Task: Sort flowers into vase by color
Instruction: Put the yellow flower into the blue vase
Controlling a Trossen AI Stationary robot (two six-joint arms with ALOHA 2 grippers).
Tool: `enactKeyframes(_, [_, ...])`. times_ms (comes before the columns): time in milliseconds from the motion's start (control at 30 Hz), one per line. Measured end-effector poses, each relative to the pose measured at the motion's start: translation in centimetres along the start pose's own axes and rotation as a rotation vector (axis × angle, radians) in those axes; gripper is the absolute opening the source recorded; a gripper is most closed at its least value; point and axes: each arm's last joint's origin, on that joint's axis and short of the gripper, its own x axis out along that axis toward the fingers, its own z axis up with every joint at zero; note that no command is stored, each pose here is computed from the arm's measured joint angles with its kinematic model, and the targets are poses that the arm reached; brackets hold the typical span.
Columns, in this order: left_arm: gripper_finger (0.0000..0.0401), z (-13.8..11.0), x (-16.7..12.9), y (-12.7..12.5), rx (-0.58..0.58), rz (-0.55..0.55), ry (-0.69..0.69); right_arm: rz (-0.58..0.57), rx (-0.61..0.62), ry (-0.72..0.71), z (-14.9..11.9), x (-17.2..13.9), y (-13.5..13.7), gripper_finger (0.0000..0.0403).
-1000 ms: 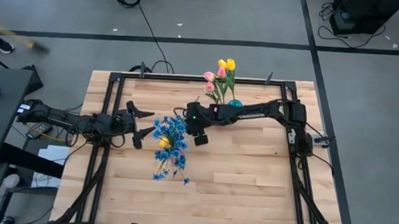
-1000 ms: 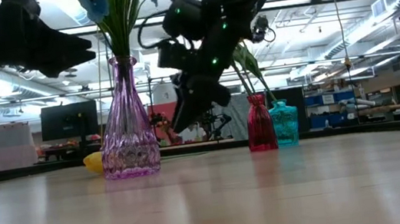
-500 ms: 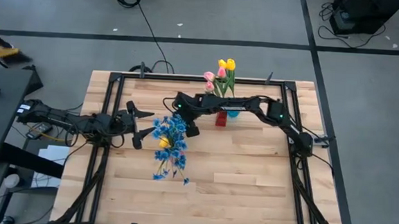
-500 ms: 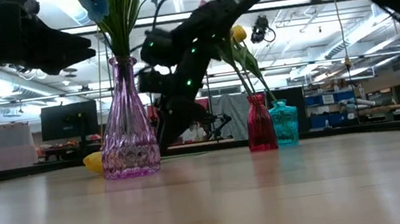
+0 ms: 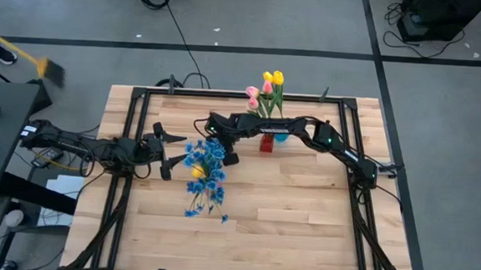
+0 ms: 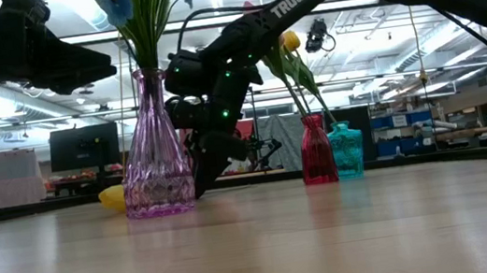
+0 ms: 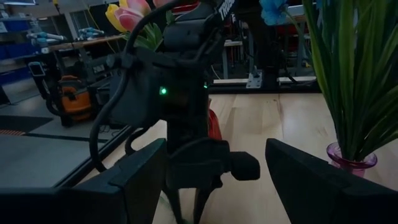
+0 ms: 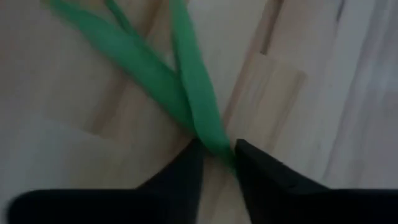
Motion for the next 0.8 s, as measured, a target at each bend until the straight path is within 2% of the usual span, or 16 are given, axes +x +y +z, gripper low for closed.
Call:
enactKeyframes(133, [0.0280, 0.0, 0.0, 0.0, -0.001, 0.000, -0.002, 0.015, 0.008, 0.019, -0.1, 0.0, 0.3, 0.0029])
enactKeyframes(200, [0.0280, 0.0, 0.0, 0.0, -0.001, 0.000, -0.002, 0.018, 0.017, 0.028, 0.0, 0.0, 0.5, 0.0011])
enactKeyframes(333, [0.0280, 0.0, 0.0, 0.0, -0.003, 0.000, -0.005, -0.003, 0.028, 0.046, 0.4, 0.1, 1.1, 0.0018])
enactKeyframes(433, [0.0280, 0.1, 0.0, 0.0, -0.016, 0.000, -0.007, -0.025, 0.044, 0.047, 0.7, -0.6, 1.3, 0.0007])
enactKeyframes(800, [0.0280, 0.1, 0.0, 0.0, -0.029, -0.004, -0.011, -0.202, 0.221, -0.258, 3.7, -8.6, -1.5, 0.0004])
